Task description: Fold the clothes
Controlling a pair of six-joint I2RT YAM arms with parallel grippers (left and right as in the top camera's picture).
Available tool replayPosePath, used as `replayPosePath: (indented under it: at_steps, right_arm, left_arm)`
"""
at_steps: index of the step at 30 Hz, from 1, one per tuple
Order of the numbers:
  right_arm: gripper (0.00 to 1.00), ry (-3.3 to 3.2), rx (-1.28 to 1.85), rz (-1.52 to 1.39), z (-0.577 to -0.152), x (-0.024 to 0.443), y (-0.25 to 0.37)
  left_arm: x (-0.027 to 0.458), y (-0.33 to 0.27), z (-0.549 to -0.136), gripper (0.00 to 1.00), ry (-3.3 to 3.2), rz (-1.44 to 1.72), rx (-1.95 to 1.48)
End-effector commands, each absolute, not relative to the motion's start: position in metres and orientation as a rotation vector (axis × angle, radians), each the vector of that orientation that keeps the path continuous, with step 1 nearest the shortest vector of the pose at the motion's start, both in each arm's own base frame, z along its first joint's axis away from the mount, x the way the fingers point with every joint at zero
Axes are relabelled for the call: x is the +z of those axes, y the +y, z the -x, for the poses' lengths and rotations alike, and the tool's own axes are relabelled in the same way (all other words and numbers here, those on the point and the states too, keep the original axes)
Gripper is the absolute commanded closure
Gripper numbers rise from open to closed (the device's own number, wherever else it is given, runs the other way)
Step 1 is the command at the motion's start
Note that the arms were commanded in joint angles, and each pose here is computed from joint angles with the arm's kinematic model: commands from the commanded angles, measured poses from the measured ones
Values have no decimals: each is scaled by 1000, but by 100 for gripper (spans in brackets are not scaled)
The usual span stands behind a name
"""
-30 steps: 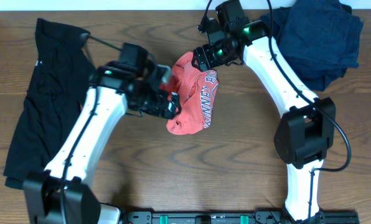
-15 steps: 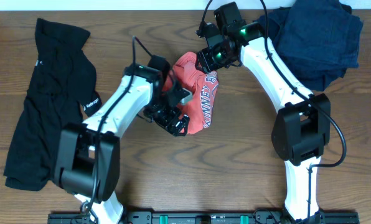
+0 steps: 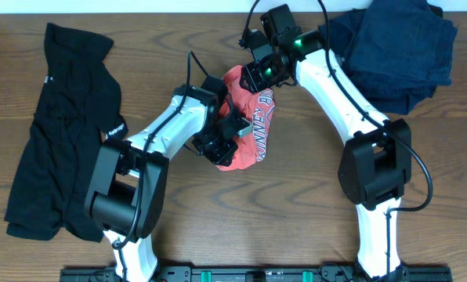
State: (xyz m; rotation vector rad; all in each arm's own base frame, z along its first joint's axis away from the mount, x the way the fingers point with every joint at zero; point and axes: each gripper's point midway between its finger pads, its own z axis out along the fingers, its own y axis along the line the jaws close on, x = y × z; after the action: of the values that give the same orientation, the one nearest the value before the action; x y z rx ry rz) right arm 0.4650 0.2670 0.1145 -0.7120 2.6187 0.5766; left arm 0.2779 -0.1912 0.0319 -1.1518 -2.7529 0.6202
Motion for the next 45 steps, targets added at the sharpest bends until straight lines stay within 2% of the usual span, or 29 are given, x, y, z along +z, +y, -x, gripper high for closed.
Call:
replayPosePath:
  at_steps: [1,4,10,15,18,23,28,32,39,45]
  right_arm:
    - [59,2613,572,727,-467,111,267]
    - [62,2614,573,711,-469,112,264]
    - [58,2697,573,687,-457,102,258]
    - [47,2738,570,656,-461,79,257]
    - [47,2759,570,653,-463,61,258]
    - [59,2774,571,628,-466,52,257]
    - [87,2748,575,565,-475,67,248]
    - [98,2728,572,485,-483,91,227]
    - [99,2710,547,364,-478,146,177]
    - [99,2762,524,332,-456,166,146]
  left_arm:
    - [26,-187,-275,94,-2743,1133,594]
    - [24,-177,-279,94,-2792,1032,488]
    - [34,-171,-282,94,-2852,937,429]
    - [50,-173,-286,94,-2901,953,440]
    - [56,-165,-293,94,-2963,906,361]
    - [65,-151,-302,94,-3044,845,222]
    - [75,-146,-306,94,-3086,846,171]
    - [86,-133,-314,94,-3162,777,46]
    - [120,-129,-318,94,-3287,741,28]
    - [143,-126,-312,94,-3347,708,53]
